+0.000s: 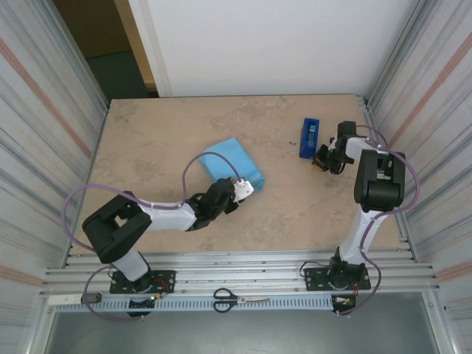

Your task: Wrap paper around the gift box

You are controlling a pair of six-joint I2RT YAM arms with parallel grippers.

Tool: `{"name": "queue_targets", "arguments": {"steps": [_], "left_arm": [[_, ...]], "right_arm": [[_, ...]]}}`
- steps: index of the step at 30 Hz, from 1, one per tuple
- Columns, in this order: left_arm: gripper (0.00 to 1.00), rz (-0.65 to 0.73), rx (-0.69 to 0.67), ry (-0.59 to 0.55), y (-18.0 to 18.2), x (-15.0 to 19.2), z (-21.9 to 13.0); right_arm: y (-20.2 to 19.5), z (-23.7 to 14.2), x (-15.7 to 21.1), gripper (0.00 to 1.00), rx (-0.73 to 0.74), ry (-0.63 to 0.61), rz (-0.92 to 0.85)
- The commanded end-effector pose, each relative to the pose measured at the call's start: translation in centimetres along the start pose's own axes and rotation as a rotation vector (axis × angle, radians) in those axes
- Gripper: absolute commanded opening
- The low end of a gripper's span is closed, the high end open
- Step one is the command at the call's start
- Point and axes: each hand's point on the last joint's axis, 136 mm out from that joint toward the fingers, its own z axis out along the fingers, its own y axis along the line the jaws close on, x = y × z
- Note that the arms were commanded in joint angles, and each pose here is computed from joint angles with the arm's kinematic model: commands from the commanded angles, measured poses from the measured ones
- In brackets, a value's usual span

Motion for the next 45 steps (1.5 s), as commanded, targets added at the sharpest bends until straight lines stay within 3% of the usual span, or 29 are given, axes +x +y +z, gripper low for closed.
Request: {"name": "queue_targets", "arguments": {"steps": [1,8,19,26,34,45], "left_arm": [[0.43,0.029,0.164,0.188,-4.8,6.4,0.1],[0.44,0.022,0.167,0.186,-4.9,6.4,0.1],[0.43,0.026,0.171,0.191,-5.3,7.0,0.1],[0.43,0.015,0.164,0.195,-5.2,7.3,0.0],[0.43,0.011,0.163,0.199,-5.2,7.6,-0.2],[0.43,0.001,0.164,0.202,-5.3,7.8,-0.1]], "right_arm": [[0.9,-1.6,1.3,0.00,-0.045,0.022,-0.020],[5.7,-7.3,6.0,0.00,-0.283,0.075,-0.092],[12.5,-12.3,12.3,0.00,-0.508,0.168,-0.234],[17.5,-10.3,16.0,0.00,-0.571,0.255,-0.324],[19.2,-7.1,20.8,0.00,-0.596,0.368,-0.378],[18.9,-5.1,23.1,0.00,-0.639,0.436,-0.351]]}}
